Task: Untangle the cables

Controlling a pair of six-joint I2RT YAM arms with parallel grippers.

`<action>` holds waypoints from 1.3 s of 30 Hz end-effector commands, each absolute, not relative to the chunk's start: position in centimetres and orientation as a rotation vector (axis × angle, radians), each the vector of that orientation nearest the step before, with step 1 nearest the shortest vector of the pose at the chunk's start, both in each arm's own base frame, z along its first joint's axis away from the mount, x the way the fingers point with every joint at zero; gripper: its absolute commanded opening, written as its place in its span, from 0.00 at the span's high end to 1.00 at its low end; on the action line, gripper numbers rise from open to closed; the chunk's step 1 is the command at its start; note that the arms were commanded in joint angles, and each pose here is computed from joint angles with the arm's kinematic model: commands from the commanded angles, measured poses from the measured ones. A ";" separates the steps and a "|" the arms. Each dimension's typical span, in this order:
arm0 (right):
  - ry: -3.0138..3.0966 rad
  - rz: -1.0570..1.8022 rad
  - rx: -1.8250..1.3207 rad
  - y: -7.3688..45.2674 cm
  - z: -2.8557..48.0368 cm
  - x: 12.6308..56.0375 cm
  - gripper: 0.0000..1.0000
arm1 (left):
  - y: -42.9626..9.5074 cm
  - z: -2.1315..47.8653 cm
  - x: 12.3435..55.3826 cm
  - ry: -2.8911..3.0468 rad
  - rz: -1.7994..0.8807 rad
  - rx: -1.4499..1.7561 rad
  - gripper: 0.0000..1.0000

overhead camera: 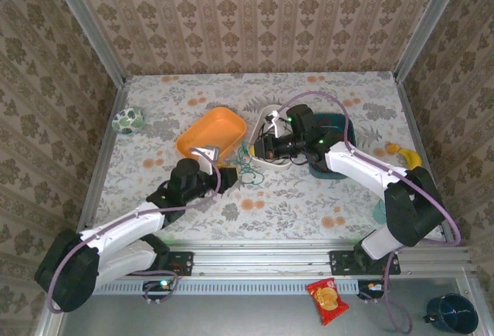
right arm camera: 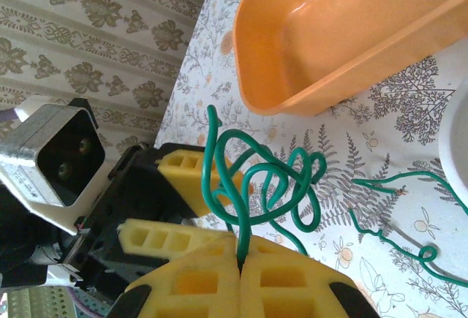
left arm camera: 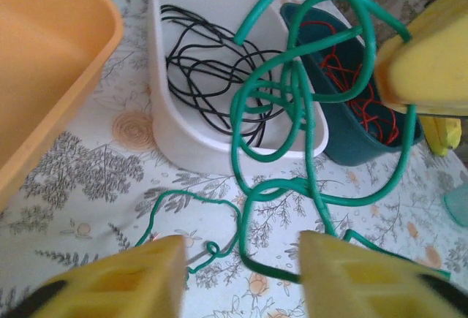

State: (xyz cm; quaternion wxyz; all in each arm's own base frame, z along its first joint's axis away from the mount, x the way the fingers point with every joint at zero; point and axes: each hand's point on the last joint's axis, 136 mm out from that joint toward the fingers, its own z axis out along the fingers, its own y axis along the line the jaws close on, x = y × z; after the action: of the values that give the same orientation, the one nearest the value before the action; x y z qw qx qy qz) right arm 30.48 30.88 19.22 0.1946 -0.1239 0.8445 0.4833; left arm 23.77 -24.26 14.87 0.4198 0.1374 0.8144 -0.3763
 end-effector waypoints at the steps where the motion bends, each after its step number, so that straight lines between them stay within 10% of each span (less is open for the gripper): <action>1: 2.358 1.391 -0.399 31.1 19.8 29.4 1.00 | -25.3 17.6 24.4 1.954 -0.998 0.368 0.68; 8: 2.386 1.375 -0.361 31.0 18.8 29.8 1.00 | -24.9 17.6 24.4 1.959 -0.987 0.343 1.00; 37: 2.544 1.283 -0.396 28.7 14.8 27.6 0.96 | -18.8 21.3 22.5 1.899 -0.931 0.221 1.00; 39: 2.531 1.296 -0.409 28.8 15.2 27.5 0.96 | -19.5 20.2 22.2 1.941 -0.951 0.263 0.89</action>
State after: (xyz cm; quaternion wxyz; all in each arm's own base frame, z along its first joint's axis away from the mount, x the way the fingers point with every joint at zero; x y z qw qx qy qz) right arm 28.38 28.56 13.43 0.1262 -0.1130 0.8878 0.4278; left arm 22.59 -18.83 20.02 0.4787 0.0806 0.7855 -0.3838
